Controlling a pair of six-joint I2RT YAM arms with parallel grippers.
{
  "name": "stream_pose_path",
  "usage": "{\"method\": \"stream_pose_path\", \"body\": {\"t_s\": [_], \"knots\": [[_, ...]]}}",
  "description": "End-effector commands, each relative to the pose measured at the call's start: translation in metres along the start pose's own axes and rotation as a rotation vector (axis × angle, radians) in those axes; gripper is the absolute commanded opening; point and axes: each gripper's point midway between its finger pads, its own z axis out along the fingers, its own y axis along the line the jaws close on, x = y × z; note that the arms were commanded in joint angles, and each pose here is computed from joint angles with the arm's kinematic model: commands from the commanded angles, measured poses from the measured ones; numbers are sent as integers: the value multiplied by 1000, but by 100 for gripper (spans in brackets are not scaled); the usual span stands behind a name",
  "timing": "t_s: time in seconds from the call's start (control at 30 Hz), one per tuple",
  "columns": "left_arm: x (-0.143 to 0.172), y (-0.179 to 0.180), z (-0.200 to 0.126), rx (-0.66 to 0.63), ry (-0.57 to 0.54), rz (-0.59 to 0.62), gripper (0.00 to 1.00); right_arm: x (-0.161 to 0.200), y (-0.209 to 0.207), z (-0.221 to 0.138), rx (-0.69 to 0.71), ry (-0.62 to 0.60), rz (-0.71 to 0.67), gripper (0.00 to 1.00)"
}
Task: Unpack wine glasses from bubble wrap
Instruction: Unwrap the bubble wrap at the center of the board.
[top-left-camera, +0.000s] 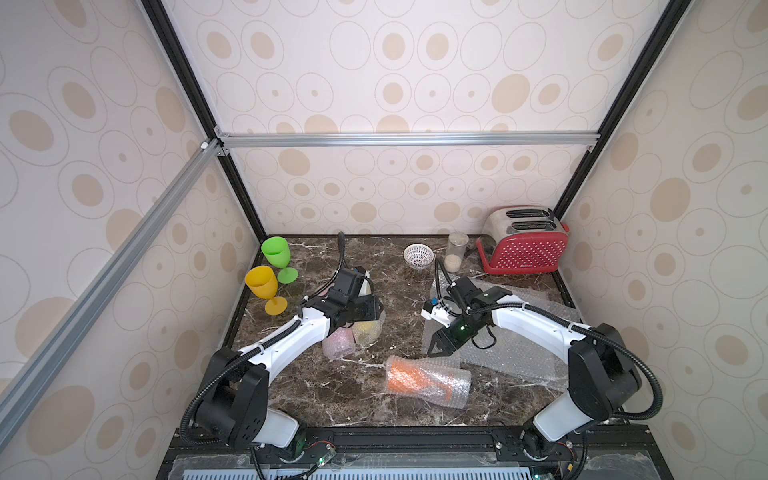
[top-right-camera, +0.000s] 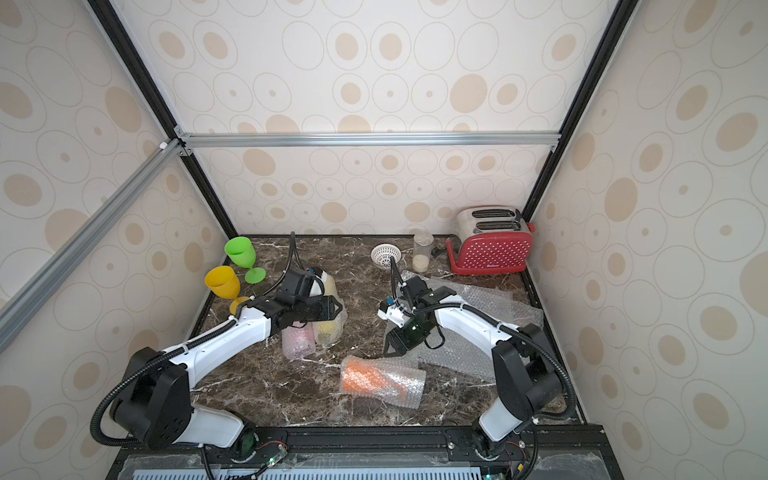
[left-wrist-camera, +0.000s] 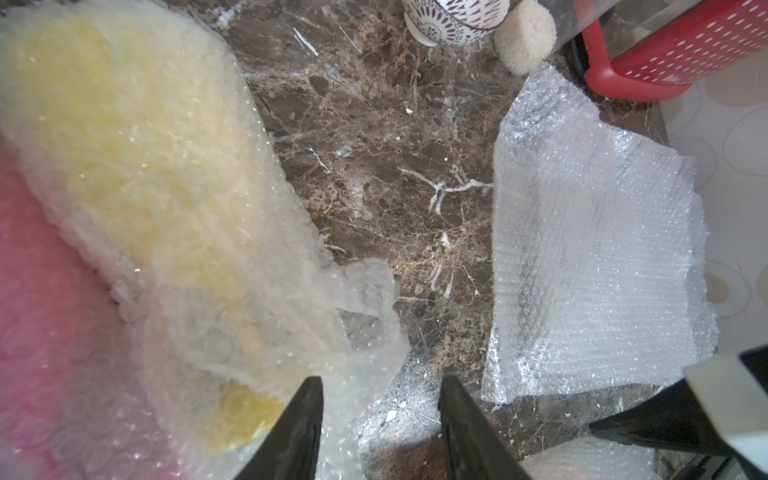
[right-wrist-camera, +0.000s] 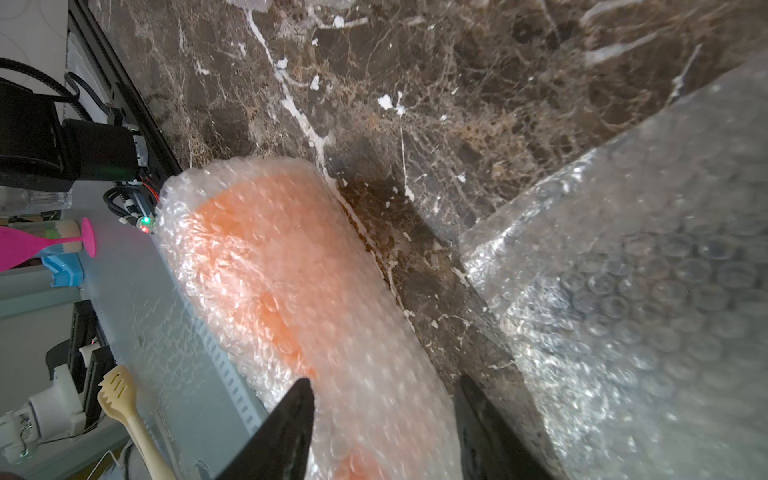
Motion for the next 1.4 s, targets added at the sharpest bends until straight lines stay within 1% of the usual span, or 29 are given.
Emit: {"method": "stream_pose_path", "body": {"t_s": [0.0,0.2,0.4,0.47,0.6,0.63,0.8,0.9,1.07,1.2,1.37], "knots": [[-6,-6,-3,10,-26,-1,47,2,11,6,-53,35,-24,54],[-2,-4,-2,8,-17,3,47,2,9,17,-40,31,-15,50],[-2,-4,-1,8,-17,7,47,4,7,24,-35,43,1,40],[-2,-4,-1,9,-18,8,47,5,7,26,-42,48,11,39],[-1,-3,-1,8,-17,7,46,7,9,28,-57,52,20,32],[-1,-3,-1,9,-17,8,46,7,11,27,-64,46,19,29],[-1,-3,-1,9,-19,9,47,3,19,25,-107,8,28,6],[-2,-3,-2,7,-21,9,46,-5,22,21,-108,-35,31,1],[-5,-5,-3,10,-27,10,46,-26,23,13,-96,-152,67,0],[-11,-9,-7,18,-41,13,46,-37,14,10,-49,-229,143,0],[-21,-11,-17,-2,-59,47,47,-37,1,11,7,-242,274,0]]}}
